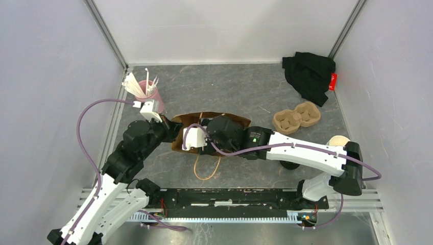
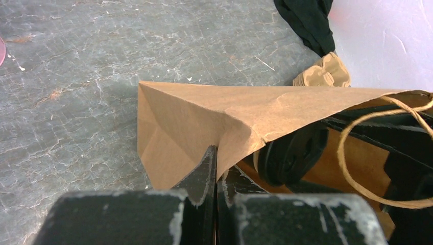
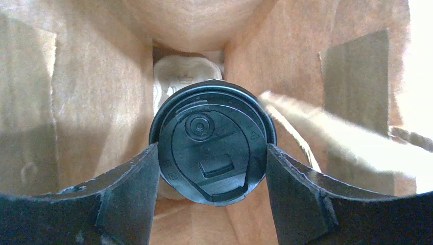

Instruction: Pack the takeout coffee

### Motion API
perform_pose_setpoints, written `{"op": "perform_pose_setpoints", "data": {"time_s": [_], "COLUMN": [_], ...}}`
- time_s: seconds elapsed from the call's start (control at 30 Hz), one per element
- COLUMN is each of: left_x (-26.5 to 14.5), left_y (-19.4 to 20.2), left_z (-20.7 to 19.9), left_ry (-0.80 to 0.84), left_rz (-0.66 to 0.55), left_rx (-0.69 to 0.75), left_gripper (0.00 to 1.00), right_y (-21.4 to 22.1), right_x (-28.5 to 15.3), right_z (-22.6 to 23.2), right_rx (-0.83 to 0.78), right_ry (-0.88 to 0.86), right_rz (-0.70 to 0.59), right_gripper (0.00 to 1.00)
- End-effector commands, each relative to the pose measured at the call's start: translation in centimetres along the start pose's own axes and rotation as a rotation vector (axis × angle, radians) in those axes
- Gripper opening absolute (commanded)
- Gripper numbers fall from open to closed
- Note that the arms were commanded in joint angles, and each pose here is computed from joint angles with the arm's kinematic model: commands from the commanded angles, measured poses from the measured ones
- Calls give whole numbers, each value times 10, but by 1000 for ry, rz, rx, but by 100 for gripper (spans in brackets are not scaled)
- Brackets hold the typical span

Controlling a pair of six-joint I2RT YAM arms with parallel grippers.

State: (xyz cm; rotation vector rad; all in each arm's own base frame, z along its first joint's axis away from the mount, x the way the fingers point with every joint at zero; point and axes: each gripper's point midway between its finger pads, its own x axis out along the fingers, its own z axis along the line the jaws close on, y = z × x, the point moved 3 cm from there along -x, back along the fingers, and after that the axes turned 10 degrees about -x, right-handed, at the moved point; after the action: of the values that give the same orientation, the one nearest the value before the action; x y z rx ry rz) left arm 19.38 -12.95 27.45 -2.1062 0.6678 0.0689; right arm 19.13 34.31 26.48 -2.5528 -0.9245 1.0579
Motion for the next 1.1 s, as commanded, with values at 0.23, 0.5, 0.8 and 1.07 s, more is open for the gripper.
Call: {"op": "perform_pose_setpoints", "data": {"time_s": [0.23,0.5,0.8,1.07], "left_x": [-4,0,-11,-8], "left_y": [11,20,12,2], "left_z": [9,13,15,17], "left_ry": [36,12,-77,-183], "left_rz": [-27,33,87,140], "left_rx": [17,28,52,72], "left_gripper": [2,2,9,40], "right_y": [-17,-1,-2,-12], "right_x": [19,30,41,42], "right_z": [-9,9,20,19], "right_rx": [40,85,86,121], "right_ry": [43,66,18,5], "right_rz": [-61,-40,-44,-79], "right_gripper": [0,0,0,0]}}
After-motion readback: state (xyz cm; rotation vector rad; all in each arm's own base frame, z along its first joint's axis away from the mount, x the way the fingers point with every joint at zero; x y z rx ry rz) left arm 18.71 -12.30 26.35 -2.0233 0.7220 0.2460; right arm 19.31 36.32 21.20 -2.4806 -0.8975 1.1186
